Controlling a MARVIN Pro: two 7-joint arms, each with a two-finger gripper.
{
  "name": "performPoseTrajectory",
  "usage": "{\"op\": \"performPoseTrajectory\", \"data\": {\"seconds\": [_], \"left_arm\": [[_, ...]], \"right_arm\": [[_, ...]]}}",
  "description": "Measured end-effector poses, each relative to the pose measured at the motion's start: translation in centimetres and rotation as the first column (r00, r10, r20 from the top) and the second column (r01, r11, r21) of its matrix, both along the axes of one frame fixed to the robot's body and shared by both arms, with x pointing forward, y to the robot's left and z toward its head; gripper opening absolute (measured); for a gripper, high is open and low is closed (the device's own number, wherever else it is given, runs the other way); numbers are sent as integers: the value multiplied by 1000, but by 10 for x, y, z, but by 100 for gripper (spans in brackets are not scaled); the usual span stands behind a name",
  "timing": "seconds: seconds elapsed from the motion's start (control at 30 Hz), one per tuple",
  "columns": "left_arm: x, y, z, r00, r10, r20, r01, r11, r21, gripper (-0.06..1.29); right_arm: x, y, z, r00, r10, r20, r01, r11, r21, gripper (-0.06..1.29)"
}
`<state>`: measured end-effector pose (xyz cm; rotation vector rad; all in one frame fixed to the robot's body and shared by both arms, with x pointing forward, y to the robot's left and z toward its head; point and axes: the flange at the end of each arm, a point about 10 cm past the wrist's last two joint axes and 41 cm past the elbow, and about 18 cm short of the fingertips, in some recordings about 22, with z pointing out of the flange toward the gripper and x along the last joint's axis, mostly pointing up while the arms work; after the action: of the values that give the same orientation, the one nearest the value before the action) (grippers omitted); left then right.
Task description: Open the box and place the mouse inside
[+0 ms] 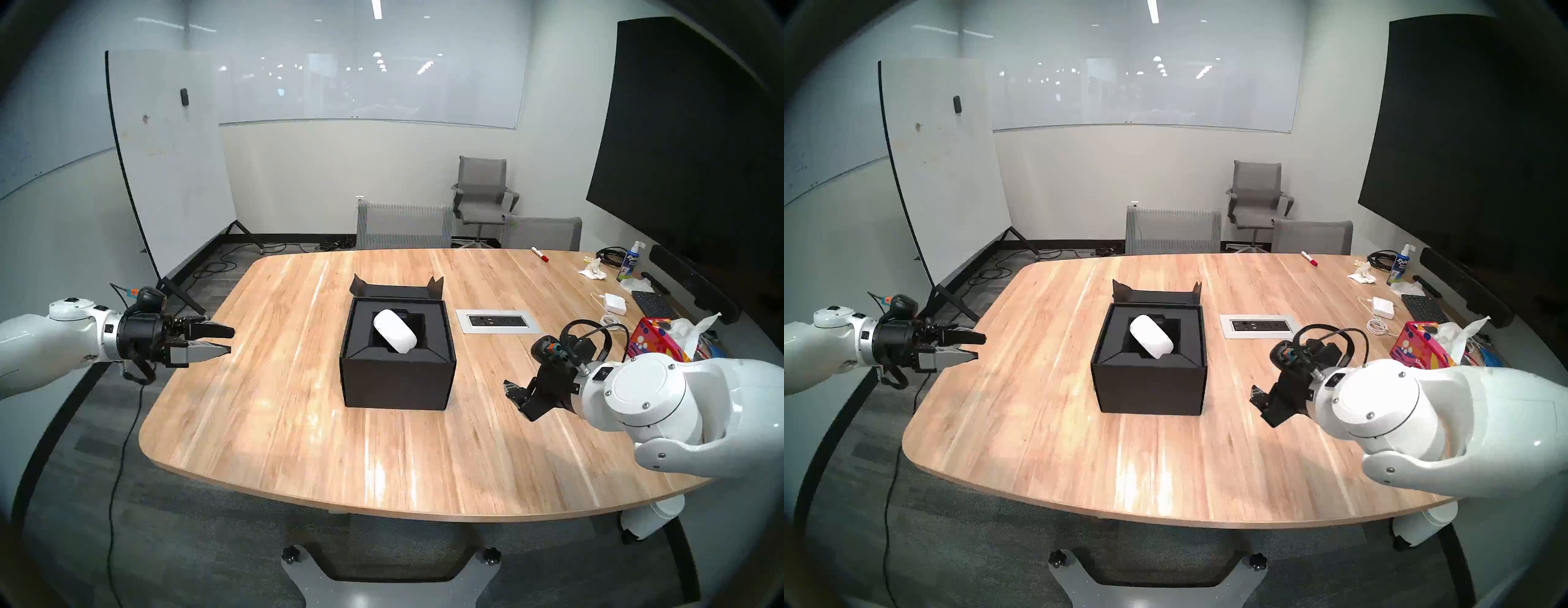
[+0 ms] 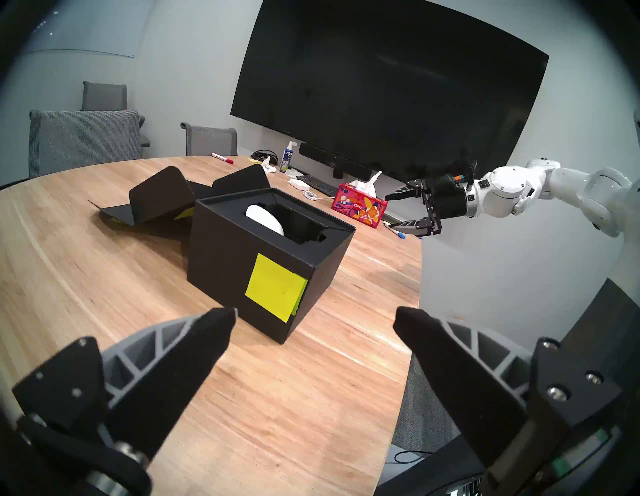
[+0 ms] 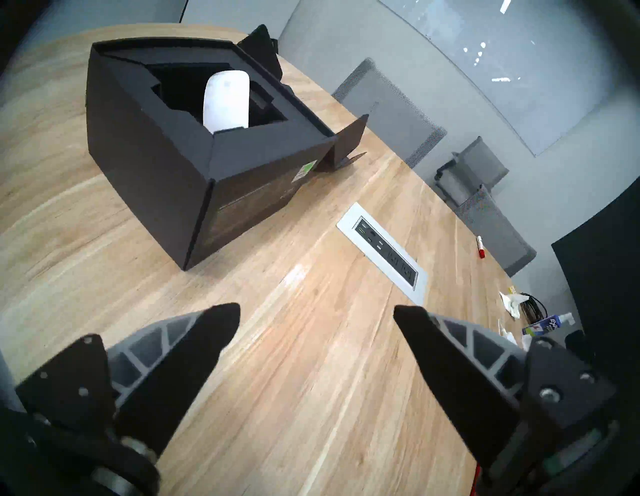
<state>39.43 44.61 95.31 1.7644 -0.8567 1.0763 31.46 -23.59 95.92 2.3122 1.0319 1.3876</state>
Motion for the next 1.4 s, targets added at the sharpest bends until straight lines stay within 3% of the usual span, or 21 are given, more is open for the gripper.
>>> {"op": "performPoseTrajectory", "data": {"seconds": [0.37, 0.6, 1.0, 1.2, 1.4], "left_arm": [[0, 0, 0, 1000, 0, 0, 0, 1000, 0, 126], [0, 0, 0, 1000, 0, 0, 0, 1000, 0, 126], [0, 0, 0, 1000, 0, 0, 0, 1000, 0, 126], [0, 0, 0, 1000, 0, 0, 0, 1000, 0, 126], [0, 0, 0, 1000, 0, 0, 0, 1000, 0, 126]], "right_arm": [[1, 1, -2, 988, 81, 130, -89, 994, 63, 120], [2, 2, -4, 979, 106, 172, -130, 983, 133, 120], [8, -16, -22, 984, 45, 170, -93, 954, 285, 120], [9, -21, -30, 983, 66, 170, -123, 929, 349, 120], [9, -24, -39, 987, 103, 123, -142, 919, 367, 120]]}}
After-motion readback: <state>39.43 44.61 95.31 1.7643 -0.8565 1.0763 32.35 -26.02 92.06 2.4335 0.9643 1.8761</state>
